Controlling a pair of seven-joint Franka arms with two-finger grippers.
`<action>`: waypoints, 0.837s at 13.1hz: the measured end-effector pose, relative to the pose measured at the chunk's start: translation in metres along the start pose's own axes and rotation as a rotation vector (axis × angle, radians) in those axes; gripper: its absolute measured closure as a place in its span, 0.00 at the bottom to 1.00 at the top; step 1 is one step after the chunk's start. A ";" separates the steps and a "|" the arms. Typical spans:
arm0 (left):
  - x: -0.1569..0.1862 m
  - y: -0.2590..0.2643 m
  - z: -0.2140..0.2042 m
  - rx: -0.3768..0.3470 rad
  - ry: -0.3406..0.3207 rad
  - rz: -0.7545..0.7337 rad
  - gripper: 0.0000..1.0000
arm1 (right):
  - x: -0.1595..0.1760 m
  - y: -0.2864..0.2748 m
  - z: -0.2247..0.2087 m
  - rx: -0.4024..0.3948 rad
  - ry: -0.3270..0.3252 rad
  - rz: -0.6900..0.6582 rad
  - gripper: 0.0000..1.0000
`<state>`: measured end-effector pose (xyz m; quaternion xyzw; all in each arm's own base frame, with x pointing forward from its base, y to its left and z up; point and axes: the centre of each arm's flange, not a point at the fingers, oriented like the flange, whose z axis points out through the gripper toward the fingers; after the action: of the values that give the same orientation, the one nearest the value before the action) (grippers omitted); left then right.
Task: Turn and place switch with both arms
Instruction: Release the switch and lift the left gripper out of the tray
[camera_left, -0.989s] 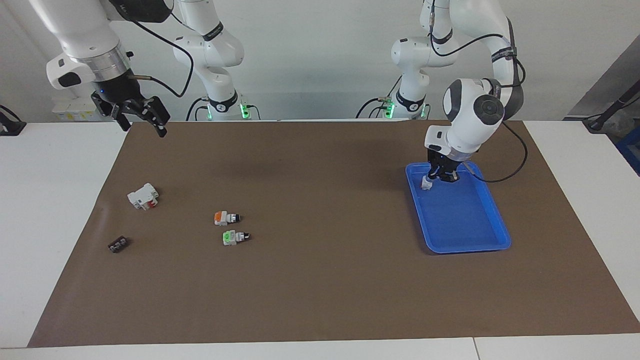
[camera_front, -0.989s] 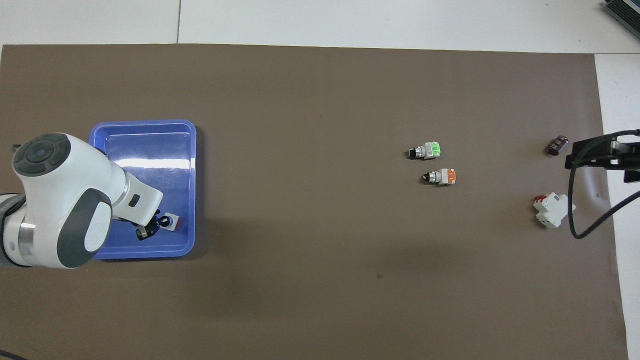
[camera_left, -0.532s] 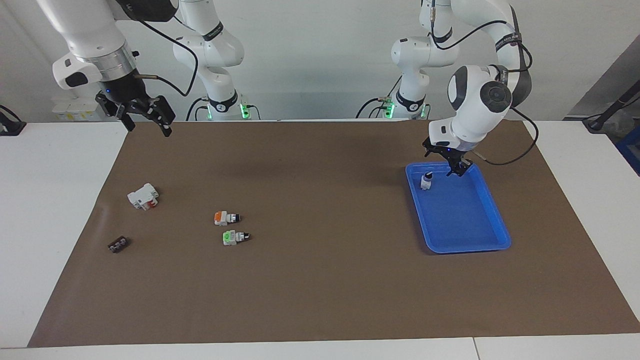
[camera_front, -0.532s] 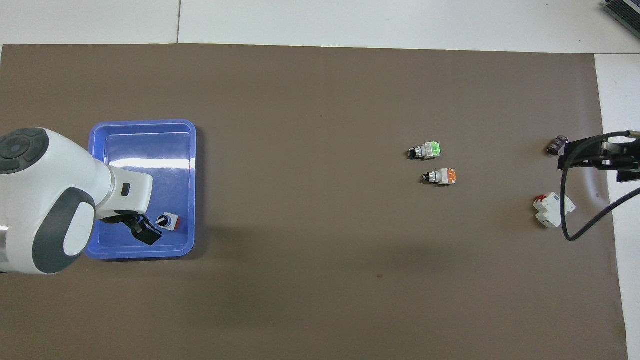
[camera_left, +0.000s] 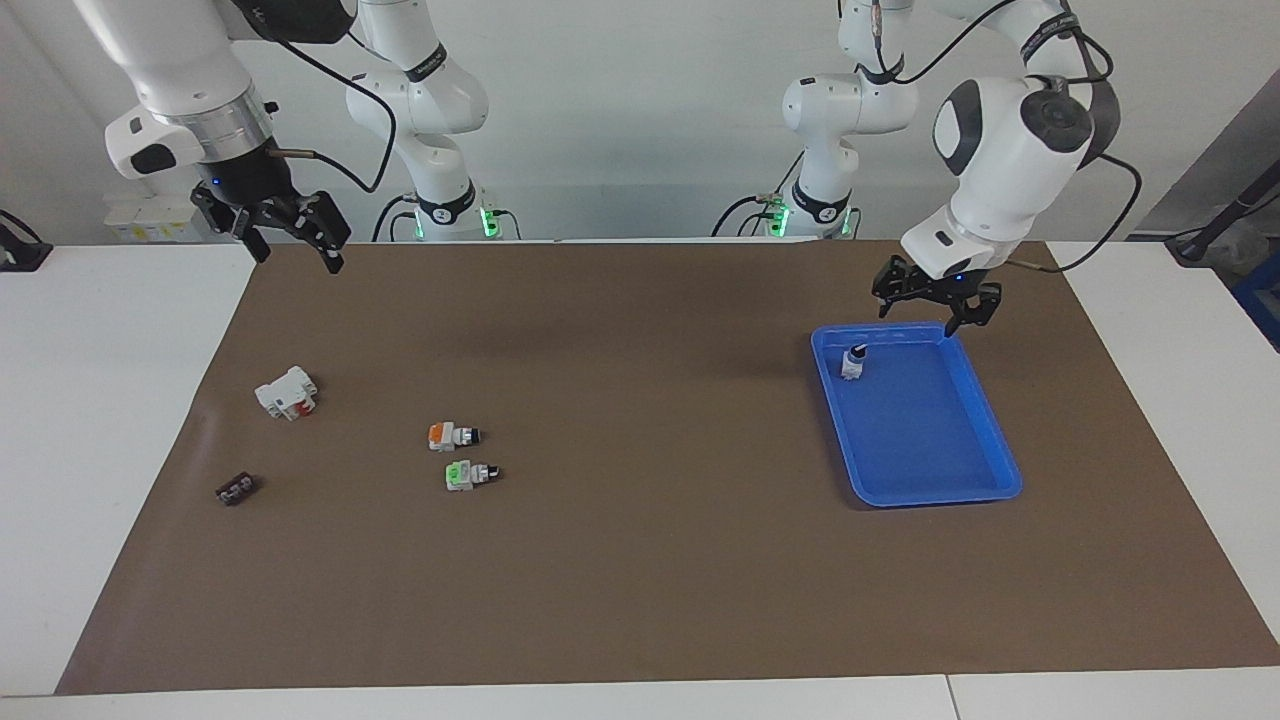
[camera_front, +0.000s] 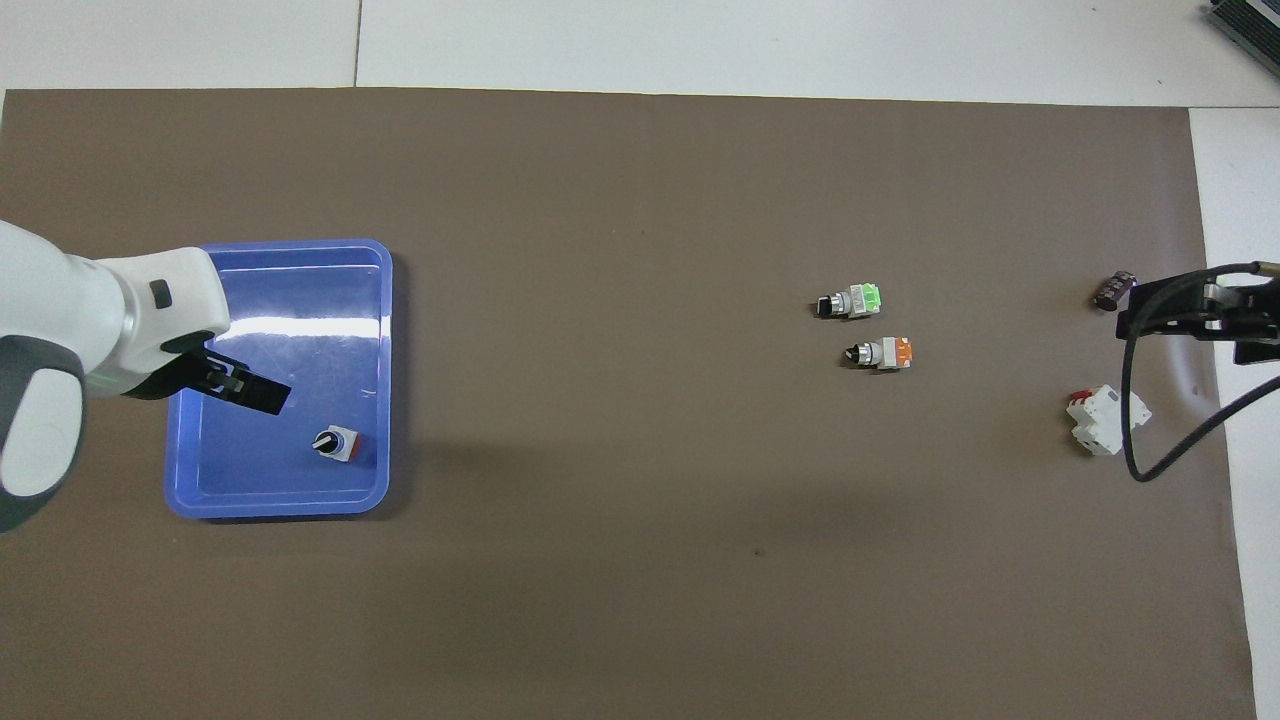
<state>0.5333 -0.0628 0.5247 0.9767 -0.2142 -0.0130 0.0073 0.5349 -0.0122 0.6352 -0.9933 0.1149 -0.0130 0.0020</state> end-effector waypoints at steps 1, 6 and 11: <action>0.000 -0.004 -0.028 0.005 0.017 -0.010 0.00 | 0.000 0.000 0.000 0.000 0.000 0.000 0.00; -0.014 -0.015 -0.139 0.028 0.092 -0.087 0.00 | 0.000 0.000 0.000 0.000 0.000 0.000 0.00; -0.008 -0.022 -0.151 0.015 0.066 -0.101 0.00 | 0.000 0.000 0.000 0.000 0.000 0.000 0.00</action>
<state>0.5397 -0.0383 0.6756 0.9861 -0.1645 0.0205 0.0064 0.5349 -0.0122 0.6352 -0.9933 0.1149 -0.0130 0.0020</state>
